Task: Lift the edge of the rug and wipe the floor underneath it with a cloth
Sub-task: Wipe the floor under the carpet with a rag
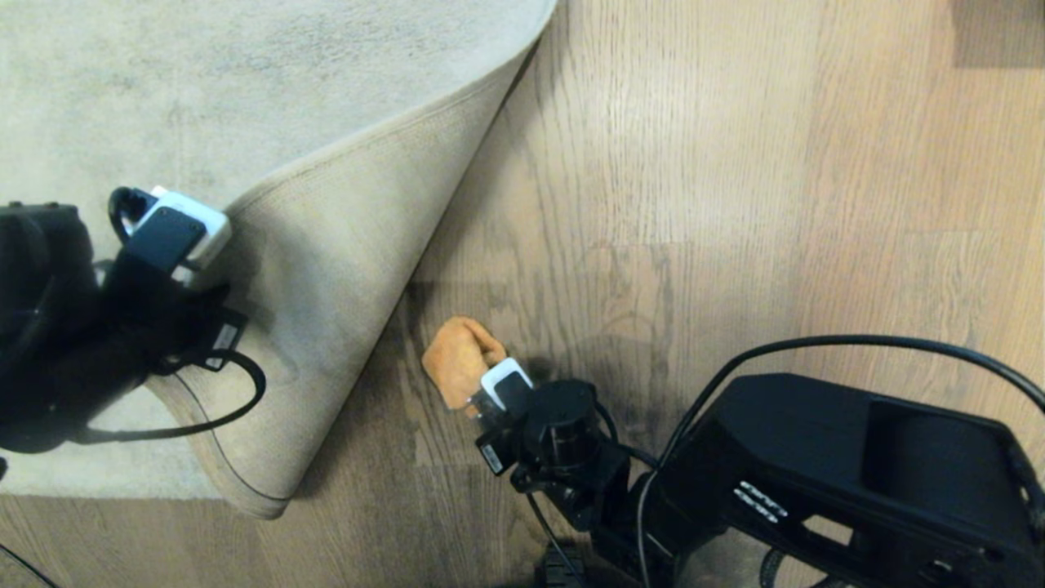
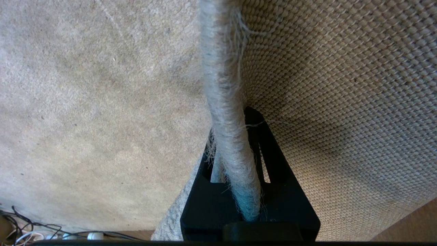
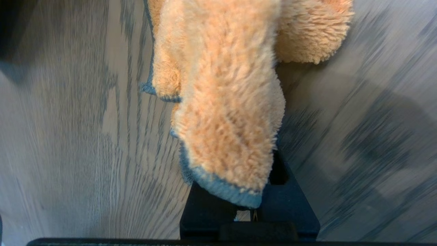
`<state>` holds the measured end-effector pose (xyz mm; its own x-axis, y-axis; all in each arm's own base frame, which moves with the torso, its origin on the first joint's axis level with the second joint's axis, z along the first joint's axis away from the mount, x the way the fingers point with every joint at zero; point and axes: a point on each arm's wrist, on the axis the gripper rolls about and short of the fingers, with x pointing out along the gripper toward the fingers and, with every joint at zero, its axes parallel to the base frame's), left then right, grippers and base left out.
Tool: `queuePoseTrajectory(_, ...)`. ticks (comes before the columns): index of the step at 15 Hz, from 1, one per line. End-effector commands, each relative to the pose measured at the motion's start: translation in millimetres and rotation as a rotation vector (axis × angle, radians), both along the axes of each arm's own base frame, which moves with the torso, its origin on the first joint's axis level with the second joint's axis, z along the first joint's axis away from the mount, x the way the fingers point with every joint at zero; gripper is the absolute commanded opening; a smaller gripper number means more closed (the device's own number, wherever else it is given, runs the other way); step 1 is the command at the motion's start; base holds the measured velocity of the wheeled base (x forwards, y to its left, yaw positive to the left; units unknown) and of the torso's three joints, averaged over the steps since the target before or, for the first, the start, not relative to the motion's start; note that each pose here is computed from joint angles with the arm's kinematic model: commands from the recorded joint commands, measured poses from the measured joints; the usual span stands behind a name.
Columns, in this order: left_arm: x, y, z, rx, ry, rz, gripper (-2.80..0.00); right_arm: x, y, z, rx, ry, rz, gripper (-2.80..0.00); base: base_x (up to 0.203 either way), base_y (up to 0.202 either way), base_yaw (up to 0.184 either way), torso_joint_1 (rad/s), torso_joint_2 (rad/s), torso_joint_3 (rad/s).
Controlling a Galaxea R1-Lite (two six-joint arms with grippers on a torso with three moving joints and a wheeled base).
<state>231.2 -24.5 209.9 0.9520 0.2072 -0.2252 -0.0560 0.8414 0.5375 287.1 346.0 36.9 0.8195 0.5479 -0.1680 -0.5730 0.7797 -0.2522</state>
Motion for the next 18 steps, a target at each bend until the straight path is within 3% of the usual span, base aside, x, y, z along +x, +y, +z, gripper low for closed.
queuePoseTrajectory(1, -1, 0, 0, 0.003, -0.002, 0.001, -2.8, 15, -9, 30, 0.054, -0.05, -0.043, -2.8, 0.0, 0.0, 0.0, 0.0, 0.0, 0.0)
queuePoseTrajectory(7, -4, 1, 0, 0.003, -0.003, 0.001, -2.8, 11, -25, 98, 0.117, -0.106, -0.061, -2.8, 0.0, 0.0, 0.0, 0.0, 0.0, 0.0)
queuePoseTrajectory(12, -4, 0, 0, 0.003, -0.004, 0.0, -2.8, -15, -37, 148, 0.144, -0.129, -0.033, -2.8, 0.0, 0.0, 0.0, 0.0, 0.0, 0.0)
queuePoseTrajectory(14, -4, 0, 0, 0.003, -0.004, 0.0, -2.8, -34, -39, 148, 0.119, -0.104, 0.002, -2.8, 0.0, 0.0, 0.0, 0.0, 0.0, 0.0)
queuePoseTrajectory(18, -5, 0, -2, 0.003, 0.001, 0.0, -2.8, -90, -34, 116, 0.023, -0.017, 0.126, -2.8, 0.0, 0.0, 0.0, 0.0, 0.0, 0.0)
